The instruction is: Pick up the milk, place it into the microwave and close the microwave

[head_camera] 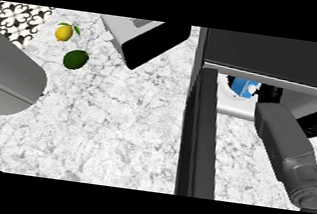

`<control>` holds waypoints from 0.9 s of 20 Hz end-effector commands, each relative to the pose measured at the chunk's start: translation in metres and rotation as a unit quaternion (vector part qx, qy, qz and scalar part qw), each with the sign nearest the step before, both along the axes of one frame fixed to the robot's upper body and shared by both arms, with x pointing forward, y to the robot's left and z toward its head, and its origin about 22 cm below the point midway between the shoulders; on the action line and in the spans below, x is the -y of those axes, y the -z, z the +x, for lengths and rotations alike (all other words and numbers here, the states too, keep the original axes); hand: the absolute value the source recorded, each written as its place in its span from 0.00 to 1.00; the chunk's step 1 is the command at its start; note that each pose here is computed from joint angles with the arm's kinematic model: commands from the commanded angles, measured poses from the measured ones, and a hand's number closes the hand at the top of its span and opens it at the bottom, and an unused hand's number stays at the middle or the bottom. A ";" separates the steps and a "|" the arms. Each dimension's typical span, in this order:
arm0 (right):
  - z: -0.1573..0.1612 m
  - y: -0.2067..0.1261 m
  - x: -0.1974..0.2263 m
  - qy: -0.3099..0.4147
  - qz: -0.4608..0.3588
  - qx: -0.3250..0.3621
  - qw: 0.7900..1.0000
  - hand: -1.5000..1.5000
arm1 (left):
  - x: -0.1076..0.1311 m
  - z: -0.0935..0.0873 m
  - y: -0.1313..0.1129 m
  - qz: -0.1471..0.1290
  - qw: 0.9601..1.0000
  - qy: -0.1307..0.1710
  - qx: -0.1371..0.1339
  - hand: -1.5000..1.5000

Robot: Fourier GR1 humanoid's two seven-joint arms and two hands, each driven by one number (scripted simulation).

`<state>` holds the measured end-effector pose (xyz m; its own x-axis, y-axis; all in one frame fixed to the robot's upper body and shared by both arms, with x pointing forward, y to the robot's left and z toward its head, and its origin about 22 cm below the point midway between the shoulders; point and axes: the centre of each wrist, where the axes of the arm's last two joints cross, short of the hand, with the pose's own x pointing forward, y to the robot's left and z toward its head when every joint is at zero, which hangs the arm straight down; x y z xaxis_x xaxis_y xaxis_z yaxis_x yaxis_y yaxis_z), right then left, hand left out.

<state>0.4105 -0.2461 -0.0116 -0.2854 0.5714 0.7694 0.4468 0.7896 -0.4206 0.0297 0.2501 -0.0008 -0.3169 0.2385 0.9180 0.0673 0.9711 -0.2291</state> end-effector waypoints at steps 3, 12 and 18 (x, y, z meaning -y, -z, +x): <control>0.008 -0.012 0.002 0.076 -0.055 0.042 0.995 1.00 | -0.005 0.008 0.008 0.007 1.000 0.010 0.000 0.00; 0.014 -0.023 0.006 0.114 -0.061 0.045 0.991 1.00 | -0.006 0.009 0.009 0.006 1.000 0.009 -0.004 0.00; -0.037 0.038 0.056 0.294 -0.196 -0.105 0.930 0.00 | -0.008 0.014 0.005 0.013 1.000 0.019 0.009 0.00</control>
<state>0.4004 -0.2773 -0.0215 0.0726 0.8225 0.5641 0.6201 0.4058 -0.6715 0.0414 0.2561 -0.0067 -0.3166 0.2331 0.9195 0.0971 0.9722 -0.2130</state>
